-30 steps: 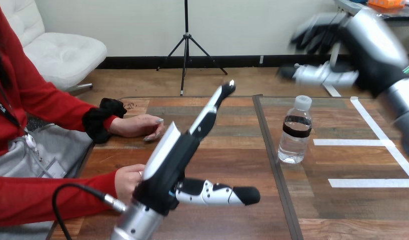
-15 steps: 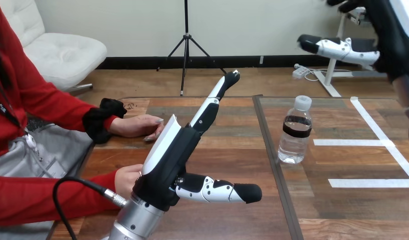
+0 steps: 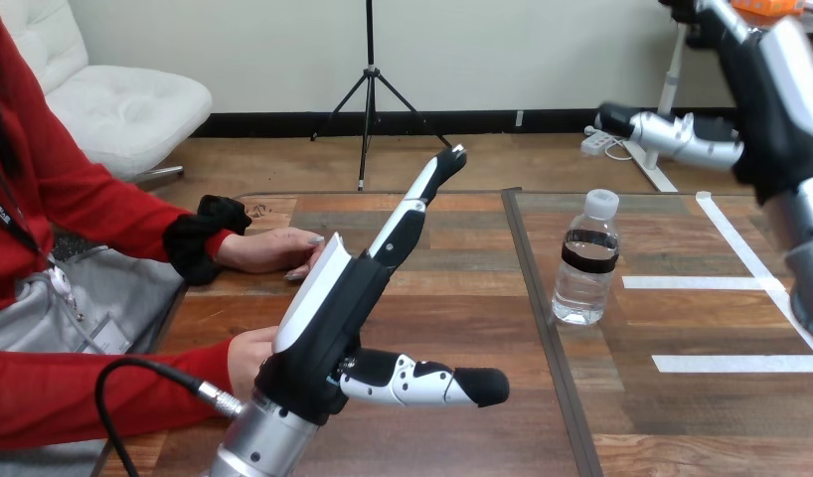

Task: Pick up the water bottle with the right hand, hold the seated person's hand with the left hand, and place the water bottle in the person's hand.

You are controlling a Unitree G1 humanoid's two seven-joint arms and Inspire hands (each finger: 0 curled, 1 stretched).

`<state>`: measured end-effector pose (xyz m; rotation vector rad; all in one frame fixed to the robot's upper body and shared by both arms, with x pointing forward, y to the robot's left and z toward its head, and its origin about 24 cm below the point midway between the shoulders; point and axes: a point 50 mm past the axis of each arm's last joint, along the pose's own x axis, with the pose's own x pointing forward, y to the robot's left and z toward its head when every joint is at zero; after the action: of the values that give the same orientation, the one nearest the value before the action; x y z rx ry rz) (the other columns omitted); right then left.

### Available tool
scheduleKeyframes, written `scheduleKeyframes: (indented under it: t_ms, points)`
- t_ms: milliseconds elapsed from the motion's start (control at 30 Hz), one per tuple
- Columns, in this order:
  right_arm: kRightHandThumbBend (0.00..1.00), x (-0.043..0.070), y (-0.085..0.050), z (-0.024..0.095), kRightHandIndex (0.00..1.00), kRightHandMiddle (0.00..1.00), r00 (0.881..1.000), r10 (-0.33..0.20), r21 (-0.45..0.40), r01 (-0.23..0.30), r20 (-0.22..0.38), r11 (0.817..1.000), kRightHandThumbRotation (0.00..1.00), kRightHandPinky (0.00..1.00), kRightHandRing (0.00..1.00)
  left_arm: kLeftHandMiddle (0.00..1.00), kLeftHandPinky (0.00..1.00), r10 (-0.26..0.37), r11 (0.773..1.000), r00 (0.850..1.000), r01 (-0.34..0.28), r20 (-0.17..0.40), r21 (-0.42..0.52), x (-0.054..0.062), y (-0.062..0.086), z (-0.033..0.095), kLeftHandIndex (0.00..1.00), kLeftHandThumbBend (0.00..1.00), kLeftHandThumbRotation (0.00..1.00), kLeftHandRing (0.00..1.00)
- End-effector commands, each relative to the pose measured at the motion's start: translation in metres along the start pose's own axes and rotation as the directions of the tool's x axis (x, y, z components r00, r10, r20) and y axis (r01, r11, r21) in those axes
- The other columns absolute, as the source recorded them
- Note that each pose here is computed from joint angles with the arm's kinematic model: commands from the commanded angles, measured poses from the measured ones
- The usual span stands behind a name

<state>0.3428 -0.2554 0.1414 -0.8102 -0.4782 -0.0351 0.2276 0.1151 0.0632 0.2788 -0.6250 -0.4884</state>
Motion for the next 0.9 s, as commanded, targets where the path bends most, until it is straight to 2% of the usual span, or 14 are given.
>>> scheduleKeyframes:
  t_ms: [0,267,533,867]
  points:
    - [1.0,0.018,-0.002,0.014,0.99,0.99,0.997,-0.057,0.031,0.055,0.06,0.998,0.69,0.92,0.99,1.0,1.0,0.007,1.0,1.0,-0.008,0.02,0.023,0.003,0.006,0.002,1.0,1.0,0.57,1.0]
    - [1.0,0.02,0.005,0.007,1.0,1.0,0.998,-0.056,0.034,0.056,0.002,0.998,0.68,0.93,1.0,1.0,1.0,0.007,1.0,1.0,-0.007,0.019,0.016,0.0,0.006,0.003,1.0,1.0,0.57,1.0]
    - [1.0,0.02,0.014,0.002,1.0,1.0,0.998,-0.045,0.063,0.047,-0.034,0.997,0.63,0.93,1.0,1.0,1.0,0.013,1.0,1.0,-0.013,0.011,0.007,-0.003,0.006,0.003,1.0,1.0,0.56,1.0]
    - [1.0,0.021,0.031,-0.005,1.0,1.0,0.992,-0.029,0.093,0.04,-0.121,0.995,0.6,0.9,0.99,1.0,1.0,0.017,1.0,1.0,-0.017,0.013,0.008,-0.006,0.006,0.005,1.0,1.0,0.55,1.0]
